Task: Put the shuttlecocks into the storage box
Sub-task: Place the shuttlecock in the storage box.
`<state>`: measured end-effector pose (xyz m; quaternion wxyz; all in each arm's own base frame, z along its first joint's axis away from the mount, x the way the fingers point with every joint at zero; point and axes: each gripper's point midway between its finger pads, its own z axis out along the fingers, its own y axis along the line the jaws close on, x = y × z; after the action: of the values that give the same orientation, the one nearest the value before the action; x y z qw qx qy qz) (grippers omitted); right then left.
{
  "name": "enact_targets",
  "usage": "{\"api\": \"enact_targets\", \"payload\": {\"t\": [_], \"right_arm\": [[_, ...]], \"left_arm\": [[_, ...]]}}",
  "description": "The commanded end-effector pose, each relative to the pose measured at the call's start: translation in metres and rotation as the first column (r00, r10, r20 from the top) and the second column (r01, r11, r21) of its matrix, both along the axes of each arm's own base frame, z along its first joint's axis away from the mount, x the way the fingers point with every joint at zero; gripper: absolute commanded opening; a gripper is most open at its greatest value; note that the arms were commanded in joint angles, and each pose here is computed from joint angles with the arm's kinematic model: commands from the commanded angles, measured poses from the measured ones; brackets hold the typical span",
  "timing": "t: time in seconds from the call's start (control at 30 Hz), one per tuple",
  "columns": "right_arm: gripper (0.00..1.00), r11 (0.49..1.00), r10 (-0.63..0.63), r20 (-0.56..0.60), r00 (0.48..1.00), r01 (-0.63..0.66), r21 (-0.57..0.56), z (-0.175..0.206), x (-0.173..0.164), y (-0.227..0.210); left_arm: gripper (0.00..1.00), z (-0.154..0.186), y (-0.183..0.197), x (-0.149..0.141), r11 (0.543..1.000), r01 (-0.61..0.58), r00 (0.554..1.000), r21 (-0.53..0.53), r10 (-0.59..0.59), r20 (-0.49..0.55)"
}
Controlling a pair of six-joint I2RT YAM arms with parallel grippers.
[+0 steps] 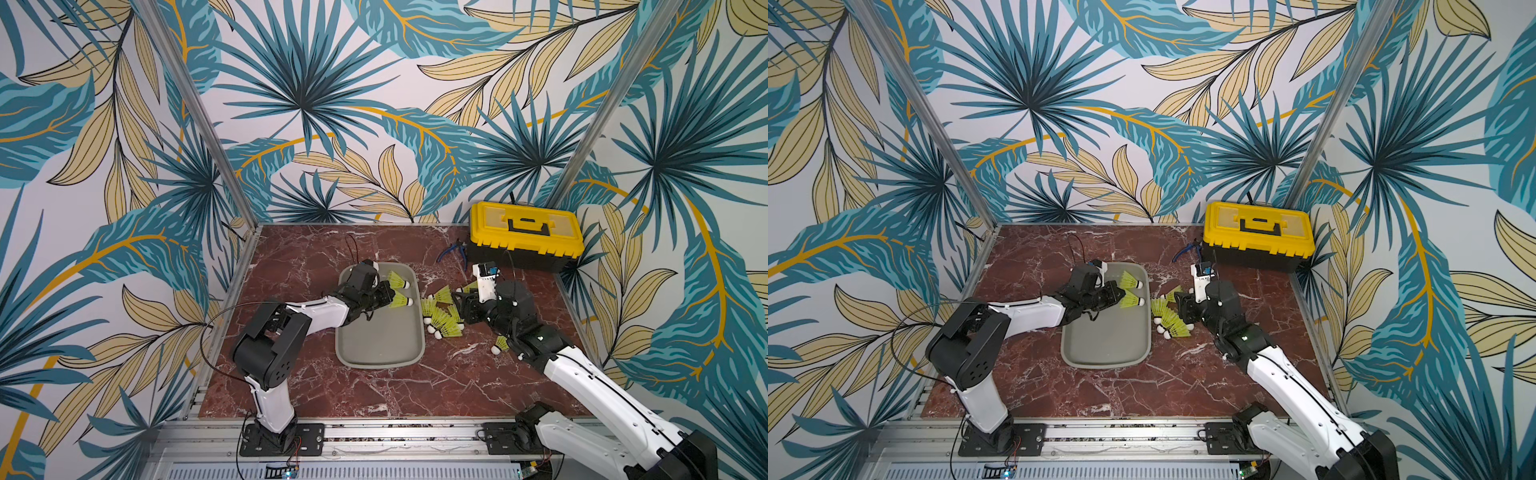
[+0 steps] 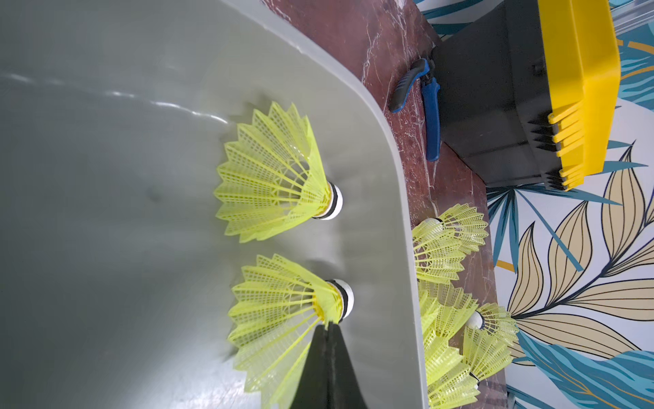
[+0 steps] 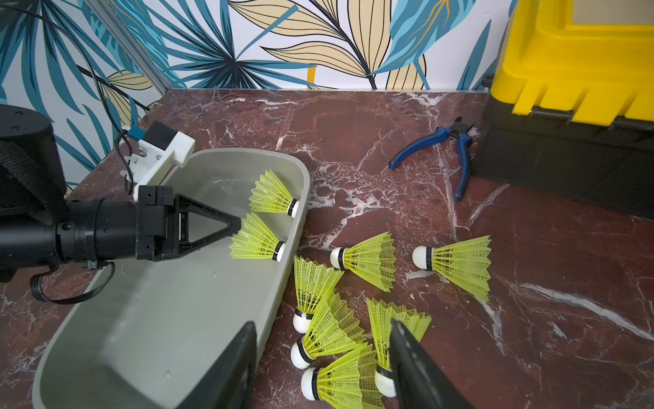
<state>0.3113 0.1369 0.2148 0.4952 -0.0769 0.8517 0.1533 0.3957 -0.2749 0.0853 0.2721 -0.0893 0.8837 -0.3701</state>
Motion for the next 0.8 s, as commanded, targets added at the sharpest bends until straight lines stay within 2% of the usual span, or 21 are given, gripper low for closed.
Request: {"api": "enact_targets", "payload": {"t": [0.0, 0.77], "right_arm": [[0.60, 1.000, -0.008, -0.018, 1.000, 0.008, -0.014, -0.009, -0.004, -0.003], [0.60, 1.000, -0.006, -0.039, 0.999, 0.005, -0.025, -0.017, -0.002, -0.001]], "left_arm": [[0.00, -0.008, 0.008, 0.003, 0.999, -0.017, 1.000, 0.033, 0.017, 0.007], [0.00, -0.006, 0.011, 0.021, 0.998, -0.043, 0.999, 0.048, 0.041, 0.034]]}}
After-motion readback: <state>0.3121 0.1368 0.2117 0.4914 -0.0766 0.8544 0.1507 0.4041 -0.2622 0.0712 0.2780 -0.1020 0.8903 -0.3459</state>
